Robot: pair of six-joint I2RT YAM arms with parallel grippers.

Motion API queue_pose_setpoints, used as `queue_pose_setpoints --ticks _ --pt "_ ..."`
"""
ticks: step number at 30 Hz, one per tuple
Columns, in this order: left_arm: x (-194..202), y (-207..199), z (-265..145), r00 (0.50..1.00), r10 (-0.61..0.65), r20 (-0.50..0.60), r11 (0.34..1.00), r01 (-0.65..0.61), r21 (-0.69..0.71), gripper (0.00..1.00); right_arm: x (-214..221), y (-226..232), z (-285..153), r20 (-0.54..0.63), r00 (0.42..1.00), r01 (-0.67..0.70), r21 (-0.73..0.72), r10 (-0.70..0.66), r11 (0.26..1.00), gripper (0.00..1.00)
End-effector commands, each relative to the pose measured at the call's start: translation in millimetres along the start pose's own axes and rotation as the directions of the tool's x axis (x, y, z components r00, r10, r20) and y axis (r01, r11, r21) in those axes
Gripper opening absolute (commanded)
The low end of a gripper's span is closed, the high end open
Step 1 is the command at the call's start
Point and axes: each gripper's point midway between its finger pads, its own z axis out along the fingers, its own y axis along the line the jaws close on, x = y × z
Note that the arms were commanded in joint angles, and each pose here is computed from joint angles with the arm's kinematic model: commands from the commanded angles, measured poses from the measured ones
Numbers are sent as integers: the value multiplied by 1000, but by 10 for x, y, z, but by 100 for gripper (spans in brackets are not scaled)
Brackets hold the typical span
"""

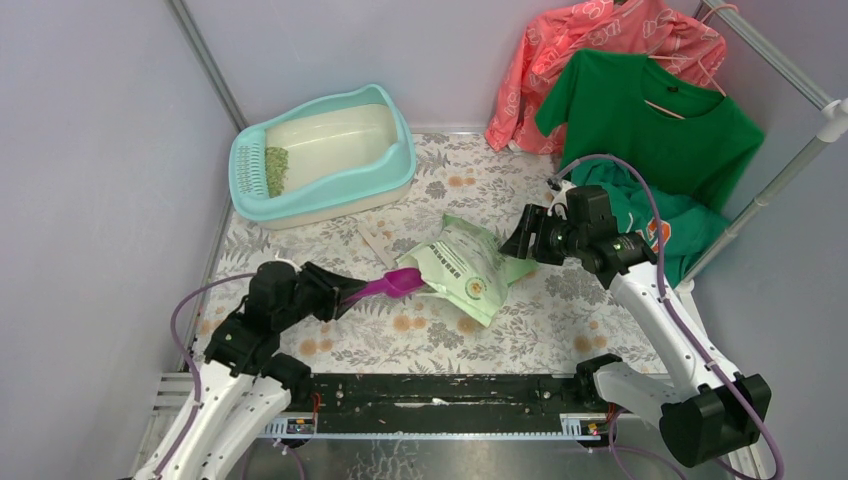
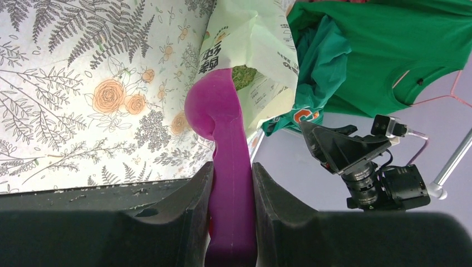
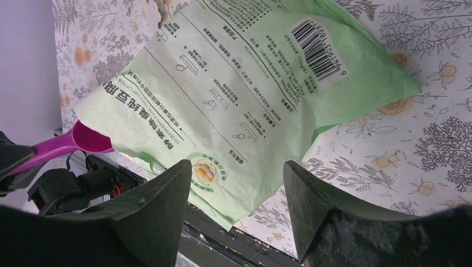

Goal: Fill the litter box with clean litter
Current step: 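Scoop the cat litter from the cat litter bag.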

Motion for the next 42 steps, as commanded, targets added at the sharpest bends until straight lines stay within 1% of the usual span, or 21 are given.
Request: queue_pose_setpoints --ticks 1,5,8,11,14,18,20,23,26,29,32,36,39,42 --pt "-43 -200 120 998 60 9 997 -60 49 0 -188 -54 -24 87 996 25 30 -28 999 69" --pt "-11 -274 266 996 94 7 995 -94 22 0 -246 -193 -13 126 991 21 99 -33 995 69" --pt "110 -357 416 991 134 6 991 -134 5 0 -218 -261 41 130 991 8 110 -22 994 69" --pt "251 -348 617 986 166 7 986 -165 -32 0 -190 -369 115 129 992 -13 138 -5 990 69" --pt "295 -313 741 984 173 32 984 -172 -40 0 -196 -594 209 134 991 -33 231 2 972 69" --pt "200 -214 788 981 173 85 984 -168 -67 0 -307 -933 414 166 986 -66 353 7 933 68" --pt "164 -212 789 978 178 105 983 -171 -69 0 -356 -1052 541 147 989 -74 386 17 919 71" --pt "95 -220 815 971 194 142 980 -184 -79 0 -374 -1148 791 100 993 -95 350 63 932 85" --pt "85 -207 921 967 212 144 976 -200 -90 0 -384 -1243 959 77 991 -127 316 108 940 87" --pt "142 -171 1069 971 209 120 976 -200 -86 0 -400 -1333 1042 65 987 -160 301 147 940 87" --pt "233 -141 1221 973 215 78 975 -209 -80 0 -451 -1397 983 88 983 -180 308 160 934 87" --pt "351 -149 1412 975 222 25 973 -220 -66 0 -556 -1328 739 160 977 -182 297 139 937 88" --pt "379 -138 1526 975 222 20 974 -220 -57 0 -621 -1313 562 199 972 -184 302 127 935 89" --pt "395 -164 1629 975 221 23 975 -220 -29 0 -626 -1321 459 213 968 -195 301 134 934 89"
